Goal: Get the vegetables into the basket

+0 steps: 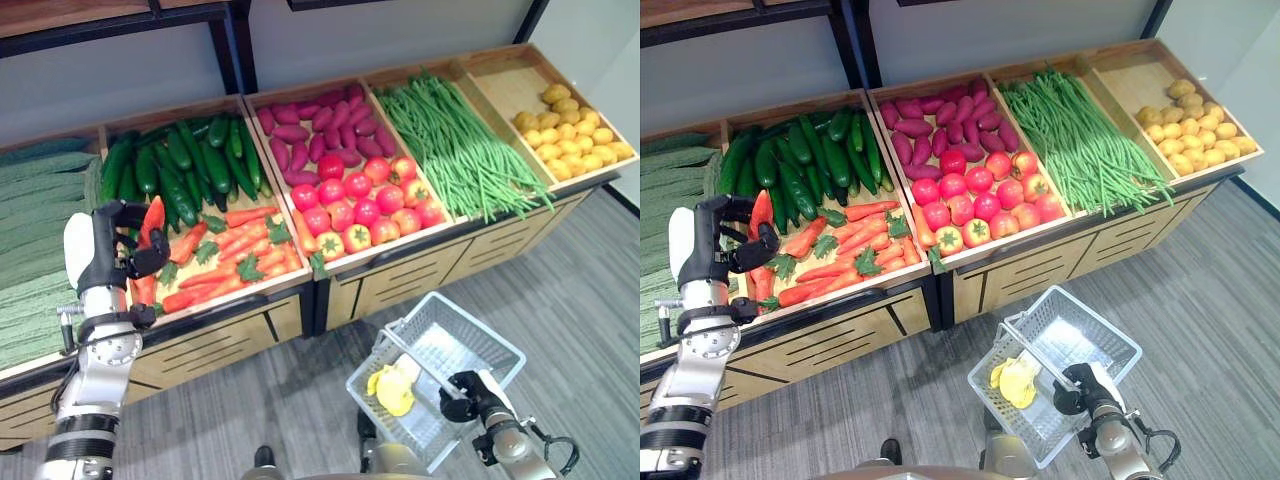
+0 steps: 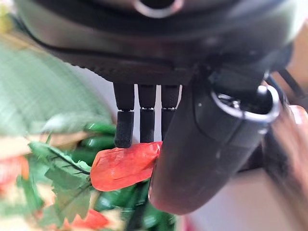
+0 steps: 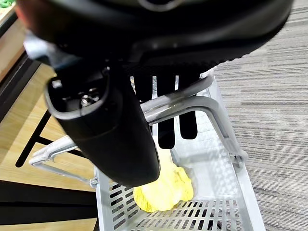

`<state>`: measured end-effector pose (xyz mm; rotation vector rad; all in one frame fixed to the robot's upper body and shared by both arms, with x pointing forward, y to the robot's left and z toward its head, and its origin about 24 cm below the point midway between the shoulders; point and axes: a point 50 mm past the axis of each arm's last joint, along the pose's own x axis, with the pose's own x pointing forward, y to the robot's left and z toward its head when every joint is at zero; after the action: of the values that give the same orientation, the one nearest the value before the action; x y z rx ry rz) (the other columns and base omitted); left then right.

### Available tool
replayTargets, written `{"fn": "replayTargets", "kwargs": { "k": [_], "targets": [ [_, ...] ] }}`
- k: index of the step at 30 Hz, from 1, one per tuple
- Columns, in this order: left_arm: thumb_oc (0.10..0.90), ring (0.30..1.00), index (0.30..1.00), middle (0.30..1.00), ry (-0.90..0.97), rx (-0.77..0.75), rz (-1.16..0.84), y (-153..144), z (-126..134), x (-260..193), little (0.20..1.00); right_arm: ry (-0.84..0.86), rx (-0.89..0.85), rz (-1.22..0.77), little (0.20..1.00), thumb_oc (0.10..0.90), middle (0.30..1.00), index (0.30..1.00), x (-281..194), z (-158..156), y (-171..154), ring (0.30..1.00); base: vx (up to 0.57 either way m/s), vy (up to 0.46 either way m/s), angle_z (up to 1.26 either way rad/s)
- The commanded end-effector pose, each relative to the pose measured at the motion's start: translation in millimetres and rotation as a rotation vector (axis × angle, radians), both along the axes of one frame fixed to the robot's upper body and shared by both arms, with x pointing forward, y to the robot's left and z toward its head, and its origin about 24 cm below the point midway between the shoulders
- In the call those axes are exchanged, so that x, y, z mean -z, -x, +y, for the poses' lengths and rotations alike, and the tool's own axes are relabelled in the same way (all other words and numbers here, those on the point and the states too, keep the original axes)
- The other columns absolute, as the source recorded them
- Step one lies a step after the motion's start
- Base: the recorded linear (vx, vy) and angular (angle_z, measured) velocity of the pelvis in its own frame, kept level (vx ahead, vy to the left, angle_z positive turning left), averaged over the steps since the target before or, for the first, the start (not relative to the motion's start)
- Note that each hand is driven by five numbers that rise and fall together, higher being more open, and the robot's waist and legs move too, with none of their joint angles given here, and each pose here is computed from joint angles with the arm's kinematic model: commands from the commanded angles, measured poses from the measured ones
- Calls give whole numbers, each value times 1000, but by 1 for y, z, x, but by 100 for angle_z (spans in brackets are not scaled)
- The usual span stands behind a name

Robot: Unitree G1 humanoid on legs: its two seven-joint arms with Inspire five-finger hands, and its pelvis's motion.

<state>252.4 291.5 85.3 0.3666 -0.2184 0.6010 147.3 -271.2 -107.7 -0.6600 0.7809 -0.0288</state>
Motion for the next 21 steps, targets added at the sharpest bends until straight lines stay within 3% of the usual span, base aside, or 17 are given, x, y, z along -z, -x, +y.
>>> {"fn": "replayTargets", "kwargs": {
  "k": [1, 8, 14, 21],
  "targets": [
    [400, 300, 300, 300, -7, 124, -377, -9, -9, -72, 300, 42, -33, -187, 300, 400, 300, 300, -29, -6, -37, 300, 0, 0, 0],
    [400, 300, 300, 300, 69, 230, -434, -4, -26, -76, 300, 50, -38, -179, 300, 400, 300, 300, -28, -7, -32, 300, 0, -3, -2],
    [400, 300, 300, 300, 50, 320, -360, 1, -30, -66, 300, 82, 4, -170, 300, 400, 300, 300, -30, -22, -27, 300, -18, 38, -4],
    [400, 300, 300, 300, 40, 385, -323, -10, -39, -64, 300, 85, 81, -157, 300, 400, 300, 300, -27, -29, -15, 300, -151, 199, -13]
  ]
}}
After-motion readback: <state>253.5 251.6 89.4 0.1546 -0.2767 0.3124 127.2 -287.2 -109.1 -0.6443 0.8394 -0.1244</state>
